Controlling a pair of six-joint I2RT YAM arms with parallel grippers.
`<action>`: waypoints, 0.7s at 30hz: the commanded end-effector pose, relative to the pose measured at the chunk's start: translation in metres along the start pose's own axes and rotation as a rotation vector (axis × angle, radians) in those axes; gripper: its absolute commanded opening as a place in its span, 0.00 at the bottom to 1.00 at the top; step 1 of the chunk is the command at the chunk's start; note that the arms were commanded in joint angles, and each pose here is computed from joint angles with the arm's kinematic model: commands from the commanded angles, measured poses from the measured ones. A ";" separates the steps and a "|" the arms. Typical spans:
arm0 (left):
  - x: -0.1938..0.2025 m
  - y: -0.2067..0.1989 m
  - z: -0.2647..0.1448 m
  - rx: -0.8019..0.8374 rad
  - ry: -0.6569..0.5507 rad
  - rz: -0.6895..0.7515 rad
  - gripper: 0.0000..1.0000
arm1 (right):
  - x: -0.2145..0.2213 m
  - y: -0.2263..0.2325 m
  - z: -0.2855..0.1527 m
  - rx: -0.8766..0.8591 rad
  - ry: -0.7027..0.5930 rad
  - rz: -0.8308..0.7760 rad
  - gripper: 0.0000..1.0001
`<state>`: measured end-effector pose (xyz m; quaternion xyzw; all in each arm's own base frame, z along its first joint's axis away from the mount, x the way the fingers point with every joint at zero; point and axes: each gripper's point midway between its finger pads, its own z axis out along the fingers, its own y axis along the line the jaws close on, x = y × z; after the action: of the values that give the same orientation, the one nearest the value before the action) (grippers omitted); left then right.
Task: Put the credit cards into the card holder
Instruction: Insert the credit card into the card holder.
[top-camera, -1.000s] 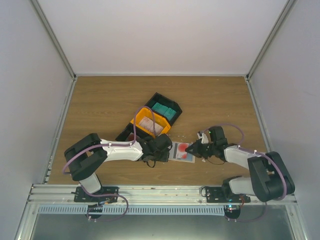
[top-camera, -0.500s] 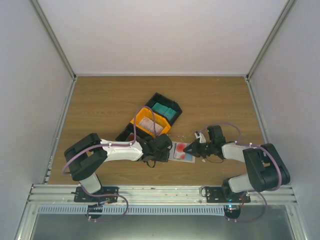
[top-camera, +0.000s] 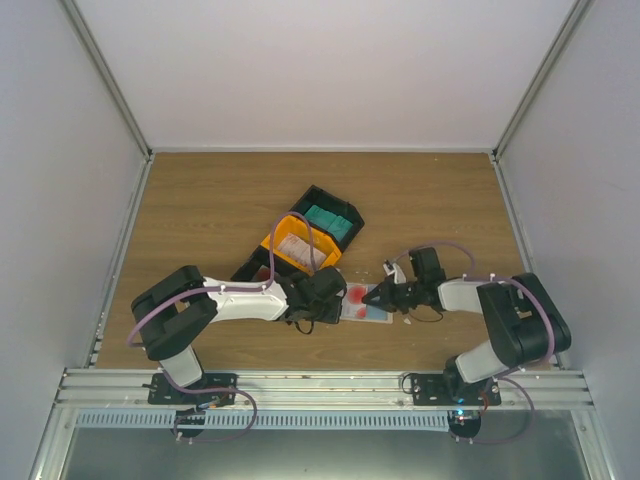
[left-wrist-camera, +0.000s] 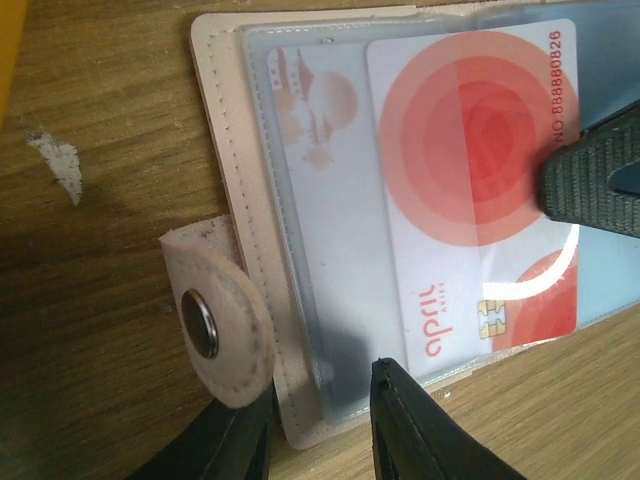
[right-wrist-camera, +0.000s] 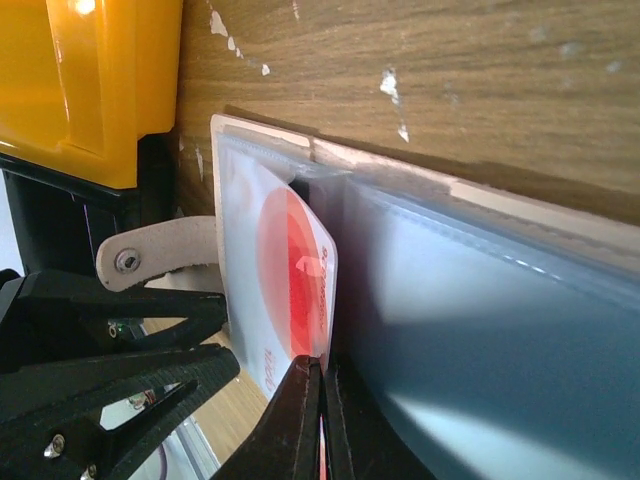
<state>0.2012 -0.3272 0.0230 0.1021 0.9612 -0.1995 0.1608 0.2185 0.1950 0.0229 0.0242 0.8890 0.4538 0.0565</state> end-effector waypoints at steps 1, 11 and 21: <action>0.022 0.004 0.017 0.004 0.086 0.021 0.30 | 0.004 -0.007 0.008 0.054 0.033 -0.013 0.02; 0.026 -0.009 0.017 0.088 0.100 0.039 0.30 | 0.006 0.002 0.017 0.073 0.074 -0.040 0.02; 0.027 -0.001 0.017 0.049 0.096 0.026 0.27 | -0.007 0.000 -0.003 0.209 -0.013 -0.086 0.32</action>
<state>0.1962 -0.3392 0.0237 0.1176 0.9543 -0.2309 0.1490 0.2243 0.2066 0.0285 -0.0127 0.9093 0.4106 0.0667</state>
